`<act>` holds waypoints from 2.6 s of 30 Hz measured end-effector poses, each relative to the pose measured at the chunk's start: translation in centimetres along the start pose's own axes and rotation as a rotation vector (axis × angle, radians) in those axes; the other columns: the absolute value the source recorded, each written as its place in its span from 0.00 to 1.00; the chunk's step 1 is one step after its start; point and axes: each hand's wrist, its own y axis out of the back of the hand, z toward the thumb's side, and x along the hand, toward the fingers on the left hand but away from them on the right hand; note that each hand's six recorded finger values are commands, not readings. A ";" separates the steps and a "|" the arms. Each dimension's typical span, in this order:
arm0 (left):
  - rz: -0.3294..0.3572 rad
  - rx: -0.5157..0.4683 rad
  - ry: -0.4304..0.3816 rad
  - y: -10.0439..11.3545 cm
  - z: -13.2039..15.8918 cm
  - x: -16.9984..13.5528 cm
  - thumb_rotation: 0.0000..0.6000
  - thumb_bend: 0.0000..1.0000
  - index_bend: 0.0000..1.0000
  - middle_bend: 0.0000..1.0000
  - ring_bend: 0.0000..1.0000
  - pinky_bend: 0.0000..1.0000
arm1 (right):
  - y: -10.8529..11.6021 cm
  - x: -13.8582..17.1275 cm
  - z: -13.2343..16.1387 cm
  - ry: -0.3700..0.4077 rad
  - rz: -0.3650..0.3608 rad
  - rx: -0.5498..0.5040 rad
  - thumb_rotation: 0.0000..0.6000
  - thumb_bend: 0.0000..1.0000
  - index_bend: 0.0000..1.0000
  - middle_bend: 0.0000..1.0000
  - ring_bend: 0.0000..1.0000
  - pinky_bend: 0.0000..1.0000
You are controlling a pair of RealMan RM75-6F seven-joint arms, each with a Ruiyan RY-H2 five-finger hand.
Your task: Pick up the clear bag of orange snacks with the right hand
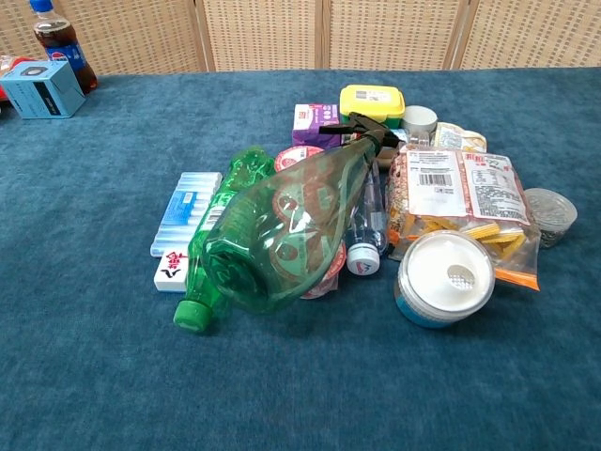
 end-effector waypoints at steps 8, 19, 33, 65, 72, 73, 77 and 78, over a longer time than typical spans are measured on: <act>-0.009 0.002 0.006 -0.3 -0.2 0.3 1.00 0.41 0.24 0.33 0.07 0.00 | -1.4 -1.8 3.2 0.117 0.098 -0.017 1.00 0.00 0.00 0.00 0.00 0.00; -0.003 0.001 0.029 -0.2 -0.9 -0.1 1.00 0.41 0.24 0.33 0.07 0.00 | -4.6 -3.7 6.9 0.219 0.230 0.047 1.00 0.00 0.00 0.00 0.00 0.00; 0.025 -0.005 0.046 0.4 -1.6 -0.8 1.00 0.41 0.24 0.33 0.07 0.00 | -7.0 -5.3 10.3 0.277 0.312 0.093 1.00 0.00 0.01 0.04 0.00 0.00; 0.015 -0.022 0.034 -0.3 -1.5 -0.1 1.00 0.41 0.23 0.33 0.07 0.00 | 0.8 -6.7 8.4 0.245 0.011 -0.134 1.00 0.01 0.81 1.00 1.00 0.89; 0.019 -0.023 0.032 -0.3 -1.4 -0.3 1.00 0.41 0.23 0.33 0.07 0.00 | 4.3 -6.1 9.2 0.303 -0.091 -0.273 1.00 0.01 0.81 1.00 1.00 0.89; 0.021 -0.023 0.032 -0.2 -1.4 -0.4 1.00 0.41 0.23 0.33 0.07 0.00 | 4.6 -6.0 9.4 0.313 -0.102 -0.291 1.00 0.01 0.80 1.00 1.00 0.89; 0.025 -0.025 0.036 -0.2 -1.5 -0.6 1.00 0.41 0.23 0.33 0.07 0.00 | 6.0 -5.6 10.1 0.358 -0.148 -0.366 1.00 0.01 0.80 1.00 1.00 0.89; 0.025 -0.025 0.036 -0.1 -1.5 -0.6 1.00 0.41 0.23 0.33 0.07 0.00 | 6.4 -5.4 10.3 0.370 -0.160 -0.384 1.00 0.01 0.80 1.00 1.00 0.89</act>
